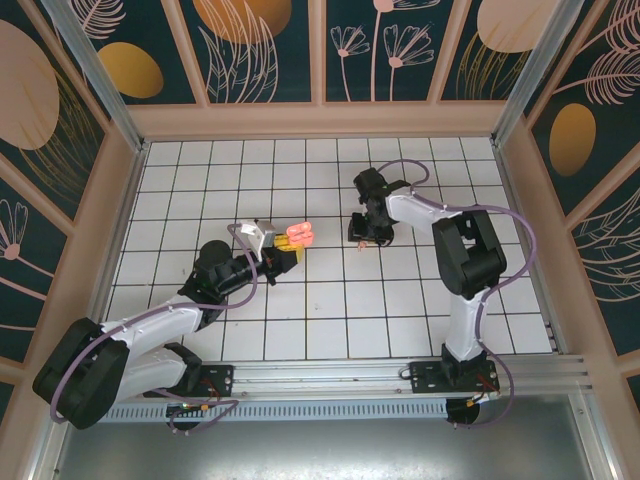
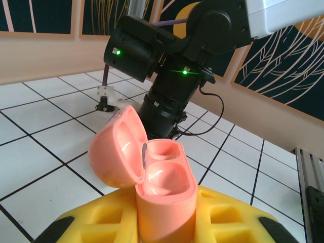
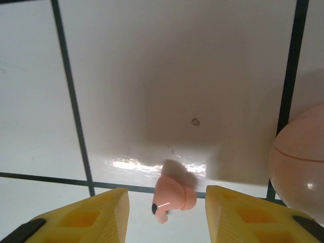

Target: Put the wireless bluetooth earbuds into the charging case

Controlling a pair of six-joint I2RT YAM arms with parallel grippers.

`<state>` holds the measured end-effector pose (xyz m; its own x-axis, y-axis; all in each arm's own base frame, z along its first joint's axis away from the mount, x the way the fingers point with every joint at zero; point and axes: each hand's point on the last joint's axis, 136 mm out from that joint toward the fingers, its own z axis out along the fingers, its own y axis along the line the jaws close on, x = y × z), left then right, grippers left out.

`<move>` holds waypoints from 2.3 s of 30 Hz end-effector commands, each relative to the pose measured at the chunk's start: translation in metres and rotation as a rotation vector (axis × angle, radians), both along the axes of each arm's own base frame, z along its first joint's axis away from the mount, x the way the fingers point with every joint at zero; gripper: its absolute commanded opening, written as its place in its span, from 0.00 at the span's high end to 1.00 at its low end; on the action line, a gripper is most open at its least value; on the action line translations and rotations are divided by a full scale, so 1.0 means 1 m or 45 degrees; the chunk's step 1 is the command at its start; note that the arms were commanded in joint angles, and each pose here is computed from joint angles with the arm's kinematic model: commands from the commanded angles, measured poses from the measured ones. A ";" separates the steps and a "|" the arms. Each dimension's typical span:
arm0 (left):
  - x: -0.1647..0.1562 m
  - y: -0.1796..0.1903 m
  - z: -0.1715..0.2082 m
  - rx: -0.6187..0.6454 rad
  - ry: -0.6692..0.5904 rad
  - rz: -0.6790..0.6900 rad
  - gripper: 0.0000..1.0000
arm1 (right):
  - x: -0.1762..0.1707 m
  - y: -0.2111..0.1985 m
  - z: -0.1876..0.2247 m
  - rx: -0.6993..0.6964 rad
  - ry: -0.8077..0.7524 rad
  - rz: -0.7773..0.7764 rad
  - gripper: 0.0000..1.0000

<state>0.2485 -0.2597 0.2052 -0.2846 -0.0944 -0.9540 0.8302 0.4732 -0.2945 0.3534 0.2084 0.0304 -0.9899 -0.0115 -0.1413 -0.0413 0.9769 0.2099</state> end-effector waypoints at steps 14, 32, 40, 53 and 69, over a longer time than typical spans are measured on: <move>0.001 0.000 0.015 -0.016 -0.060 0.005 0.79 | -0.002 0.001 -0.014 -0.033 0.039 0.039 0.67; 0.001 0.000 0.013 -0.005 -0.060 0.009 0.78 | -0.007 0.001 -0.019 -0.013 0.045 0.021 0.72; -0.003 -0.001 0.006 0.032 -0.129 -0.022 0.81 | 0.009 0.007 0.030 0.095 -0.140 -0.044 0.74; 0.007 -0.002 0.013 0.128 -0.405 0.022 0.83 | -0.008 0.065 0.201 0.456 -0.781 0.023 0.75; 0.009 -0.013 0.026 0.127 -0.539 0.046 0.83 | -0.079 0.098 0.256 0.778 -1.052 0.011 0.75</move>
<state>0.2537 -0.2687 0.2045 0.0451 0.0464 -0.9979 0.8616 0.5037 0.0624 0.2703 0.3091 0.2688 -0.6319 0.1901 -0.7514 -0.4220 0.7288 0.5393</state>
